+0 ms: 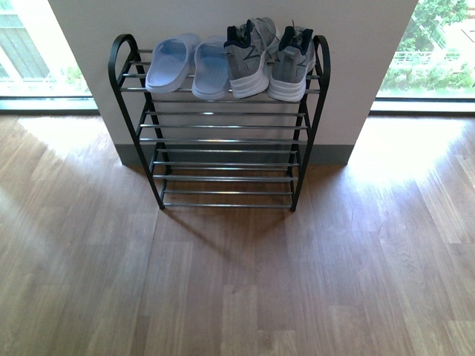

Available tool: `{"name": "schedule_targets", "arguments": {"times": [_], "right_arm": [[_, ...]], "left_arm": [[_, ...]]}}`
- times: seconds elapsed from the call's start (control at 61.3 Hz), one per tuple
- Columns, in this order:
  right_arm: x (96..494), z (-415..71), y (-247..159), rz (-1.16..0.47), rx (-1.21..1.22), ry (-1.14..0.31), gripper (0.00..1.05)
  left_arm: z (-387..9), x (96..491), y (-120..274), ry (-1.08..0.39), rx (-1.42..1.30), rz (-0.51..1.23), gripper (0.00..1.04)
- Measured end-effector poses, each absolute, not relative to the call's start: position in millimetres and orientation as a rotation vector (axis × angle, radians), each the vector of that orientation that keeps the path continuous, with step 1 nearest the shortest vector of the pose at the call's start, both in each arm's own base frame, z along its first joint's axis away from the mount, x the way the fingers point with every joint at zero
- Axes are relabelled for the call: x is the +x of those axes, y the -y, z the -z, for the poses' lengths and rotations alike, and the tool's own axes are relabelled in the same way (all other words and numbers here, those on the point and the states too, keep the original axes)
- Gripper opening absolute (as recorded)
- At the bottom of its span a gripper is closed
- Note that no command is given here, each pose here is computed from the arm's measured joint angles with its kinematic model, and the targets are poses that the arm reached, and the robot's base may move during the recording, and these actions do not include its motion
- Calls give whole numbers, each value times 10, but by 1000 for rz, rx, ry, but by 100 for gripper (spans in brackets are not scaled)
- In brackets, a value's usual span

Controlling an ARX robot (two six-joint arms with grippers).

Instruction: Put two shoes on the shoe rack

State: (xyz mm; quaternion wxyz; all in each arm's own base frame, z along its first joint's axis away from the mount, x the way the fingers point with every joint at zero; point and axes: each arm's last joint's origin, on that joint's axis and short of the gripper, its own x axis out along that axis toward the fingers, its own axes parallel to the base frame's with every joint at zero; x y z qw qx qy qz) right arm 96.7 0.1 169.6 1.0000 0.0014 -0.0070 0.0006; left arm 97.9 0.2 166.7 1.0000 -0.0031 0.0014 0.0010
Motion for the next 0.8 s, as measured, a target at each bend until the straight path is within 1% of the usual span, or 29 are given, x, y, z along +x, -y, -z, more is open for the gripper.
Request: {"name": "schedule_targets", "arguments": {"times": [0.799], "right_arm": [[967, -1697, -1, -2, 2, 14, 96]], "left_arm": [[-1667, 979, -1, -3, -6, -2, 95]]}}
